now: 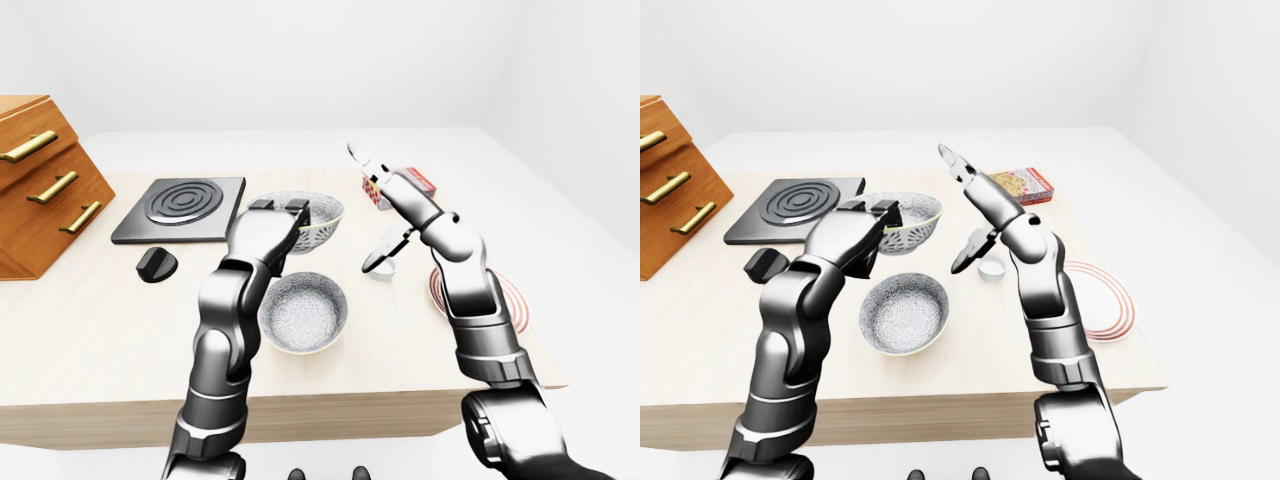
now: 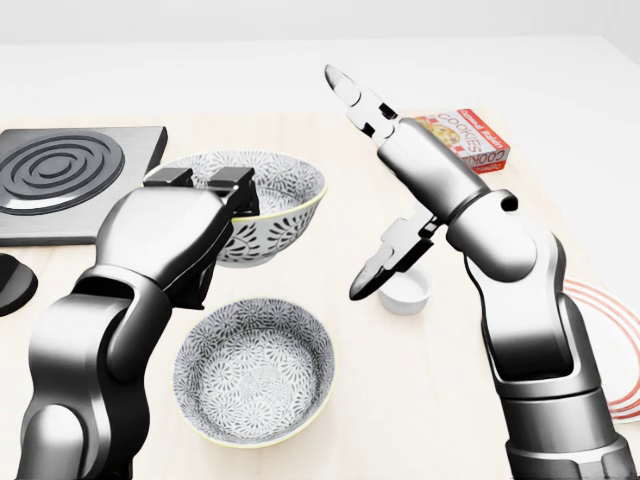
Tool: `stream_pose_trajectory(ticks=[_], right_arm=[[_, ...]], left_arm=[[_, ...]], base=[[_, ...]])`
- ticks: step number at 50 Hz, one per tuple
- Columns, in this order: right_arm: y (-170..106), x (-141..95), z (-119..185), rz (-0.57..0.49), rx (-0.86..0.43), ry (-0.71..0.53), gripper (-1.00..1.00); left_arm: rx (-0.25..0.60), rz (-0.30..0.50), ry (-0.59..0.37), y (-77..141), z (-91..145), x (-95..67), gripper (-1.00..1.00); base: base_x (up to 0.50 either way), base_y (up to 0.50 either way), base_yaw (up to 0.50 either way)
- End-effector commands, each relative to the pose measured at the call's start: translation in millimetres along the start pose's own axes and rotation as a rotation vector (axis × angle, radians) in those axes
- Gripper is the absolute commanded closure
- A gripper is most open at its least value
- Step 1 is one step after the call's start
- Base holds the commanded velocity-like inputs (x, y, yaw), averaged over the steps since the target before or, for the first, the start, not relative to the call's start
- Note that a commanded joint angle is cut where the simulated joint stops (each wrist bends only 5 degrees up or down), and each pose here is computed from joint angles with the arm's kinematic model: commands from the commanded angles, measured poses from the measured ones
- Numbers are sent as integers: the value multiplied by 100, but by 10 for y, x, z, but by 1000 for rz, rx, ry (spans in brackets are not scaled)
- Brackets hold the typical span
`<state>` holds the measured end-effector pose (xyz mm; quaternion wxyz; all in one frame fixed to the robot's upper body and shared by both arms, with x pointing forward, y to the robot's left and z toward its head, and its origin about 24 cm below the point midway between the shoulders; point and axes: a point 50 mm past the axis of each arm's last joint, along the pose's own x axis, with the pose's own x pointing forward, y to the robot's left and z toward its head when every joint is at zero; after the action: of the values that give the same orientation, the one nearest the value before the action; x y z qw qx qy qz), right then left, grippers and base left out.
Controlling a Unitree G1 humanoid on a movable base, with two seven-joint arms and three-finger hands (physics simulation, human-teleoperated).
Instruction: Pick the akita bowl from table center and place it on the plate.
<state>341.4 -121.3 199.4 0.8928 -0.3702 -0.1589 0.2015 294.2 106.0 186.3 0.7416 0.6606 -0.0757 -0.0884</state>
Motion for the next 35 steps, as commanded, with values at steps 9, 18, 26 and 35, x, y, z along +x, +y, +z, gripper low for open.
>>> stream_pose_trajectory(ticks=[9, 18, 26, 35], right_arm=[[217, 79, -266, 108, -9, 140, -100], [338, -73, -339, 144, -15, 163, -100], [377, -49, -340, 160, -16, 169, -100], [374, -21, -334, 161, -19, 171, -100]], left_arm=[[-21, 47, -46, 51, 148, -99, 100], [-26, 69, -65, 76, 231, -136, 100], [-34, 58, -81, 31, 307, -158, 100], [-34, 17, -92, -71, 339, -156, 100]], base=[[0, 0, 0], [0, 0, 0], [0, 0, 0], [0, 0, 0]])
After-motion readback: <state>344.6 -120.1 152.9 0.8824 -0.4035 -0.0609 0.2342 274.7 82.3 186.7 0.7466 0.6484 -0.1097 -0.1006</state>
